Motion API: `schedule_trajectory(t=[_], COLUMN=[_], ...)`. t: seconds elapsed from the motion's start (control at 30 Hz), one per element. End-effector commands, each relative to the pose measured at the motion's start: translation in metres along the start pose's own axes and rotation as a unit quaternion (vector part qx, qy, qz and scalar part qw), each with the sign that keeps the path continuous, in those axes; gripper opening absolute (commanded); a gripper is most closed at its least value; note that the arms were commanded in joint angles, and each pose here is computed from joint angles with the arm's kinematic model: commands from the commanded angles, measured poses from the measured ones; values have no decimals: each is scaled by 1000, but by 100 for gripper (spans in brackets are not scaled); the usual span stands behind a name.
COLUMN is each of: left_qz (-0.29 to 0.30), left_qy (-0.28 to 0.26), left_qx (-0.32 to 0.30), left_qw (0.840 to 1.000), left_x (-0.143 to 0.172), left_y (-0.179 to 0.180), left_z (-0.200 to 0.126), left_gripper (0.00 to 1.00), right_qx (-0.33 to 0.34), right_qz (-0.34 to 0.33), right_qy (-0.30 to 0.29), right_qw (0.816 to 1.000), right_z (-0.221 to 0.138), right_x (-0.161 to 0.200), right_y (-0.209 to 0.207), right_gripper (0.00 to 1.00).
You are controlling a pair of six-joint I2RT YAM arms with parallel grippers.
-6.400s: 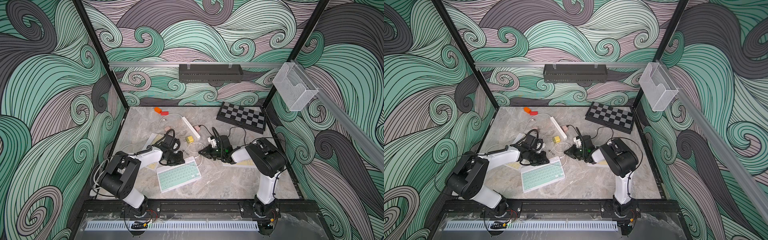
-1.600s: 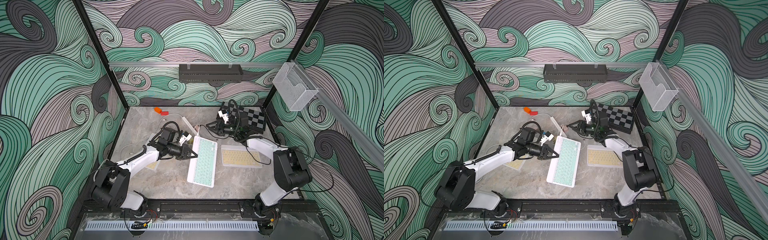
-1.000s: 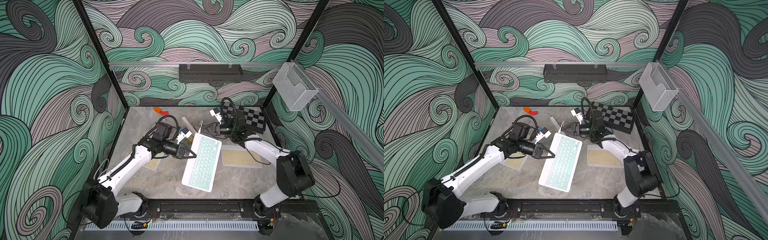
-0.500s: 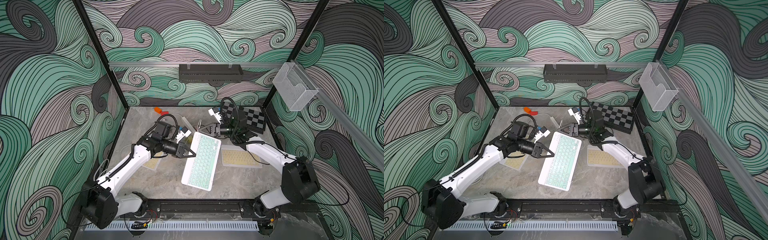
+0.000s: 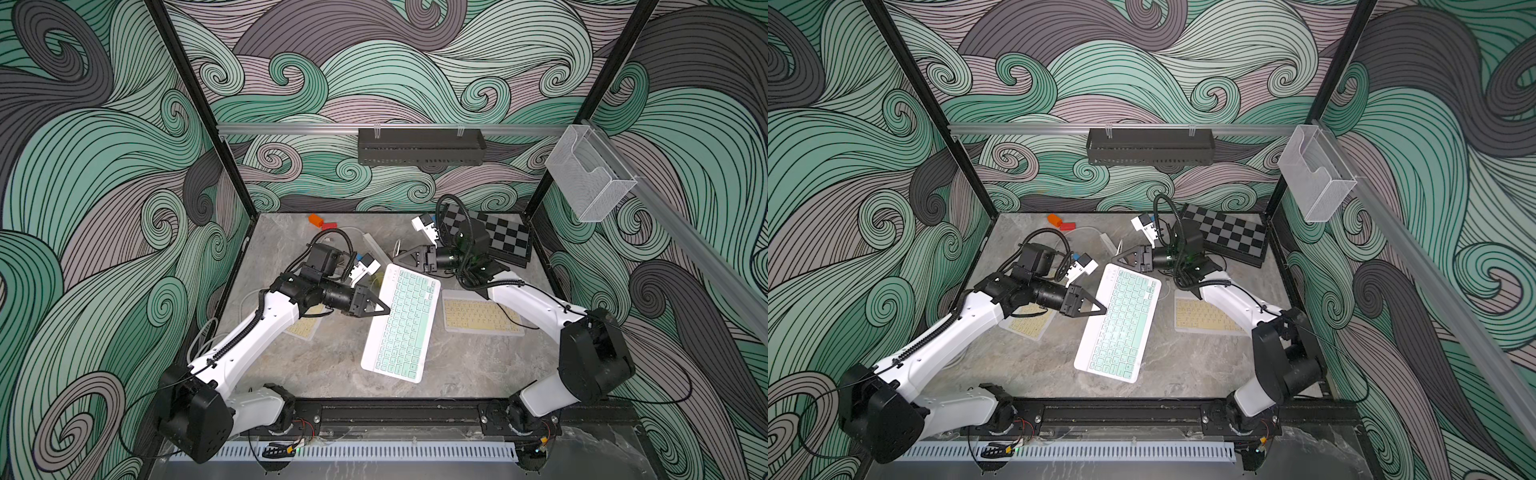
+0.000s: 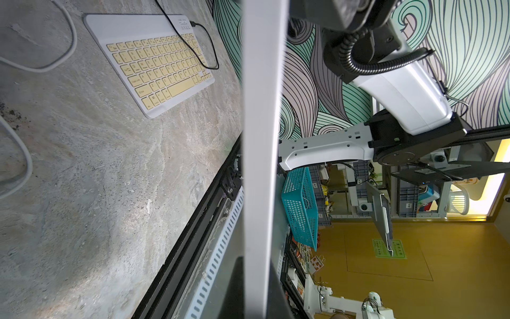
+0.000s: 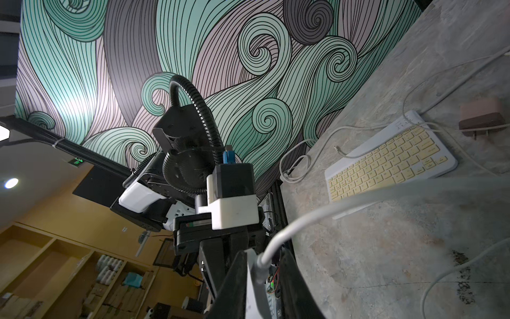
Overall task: Unplug the wireless keyboard
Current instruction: Remove the power cord from the keyboard.
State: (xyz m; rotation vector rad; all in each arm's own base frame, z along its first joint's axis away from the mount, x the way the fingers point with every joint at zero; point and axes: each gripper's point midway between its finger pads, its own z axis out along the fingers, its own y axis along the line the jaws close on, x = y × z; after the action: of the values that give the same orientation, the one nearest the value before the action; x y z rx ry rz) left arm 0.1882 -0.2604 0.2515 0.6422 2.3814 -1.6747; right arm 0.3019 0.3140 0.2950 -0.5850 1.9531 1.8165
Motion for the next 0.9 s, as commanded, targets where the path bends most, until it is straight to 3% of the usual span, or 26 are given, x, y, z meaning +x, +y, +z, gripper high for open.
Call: schedule_trajectory(t=[0.0, 0.13, 0.3, 0.4, 0.63, 0.87], left_qz=[23, 12, -13, -33, -87, -102], left_qy=[-11, -10, -7, -13, -24, -28], left_qx=[16, 12, -3, -3, -28, -31], left_qw=[1000, 1000, 1000, 999, 996, 994], left_x=[-5, -4, 4, 10, 30, 37], left_y=[-14, -10, 0, 6, 32, 38], left_z=[-6, -6, -5, -4, 0, 1], left_gripper=[0, 0, 0, 0, 0, 0], right_qx=[-12, -15, -10, 10, 48, 87], right_qz=[-21, -34, -60, -72, -101, -114], right_qy=[-4, -6, -30, -75, -176, -251], right_qw=[1000, 999, 998, 995, 978, 957], right_z=[1, 1, -2, -10, -43, -76], right_x=[-9, -11, -24, -44, -81, -94], right_y=[10, 13, 19, 20, 33, 36], right_gripper=[15, 0, 0, 0, 0, 0])
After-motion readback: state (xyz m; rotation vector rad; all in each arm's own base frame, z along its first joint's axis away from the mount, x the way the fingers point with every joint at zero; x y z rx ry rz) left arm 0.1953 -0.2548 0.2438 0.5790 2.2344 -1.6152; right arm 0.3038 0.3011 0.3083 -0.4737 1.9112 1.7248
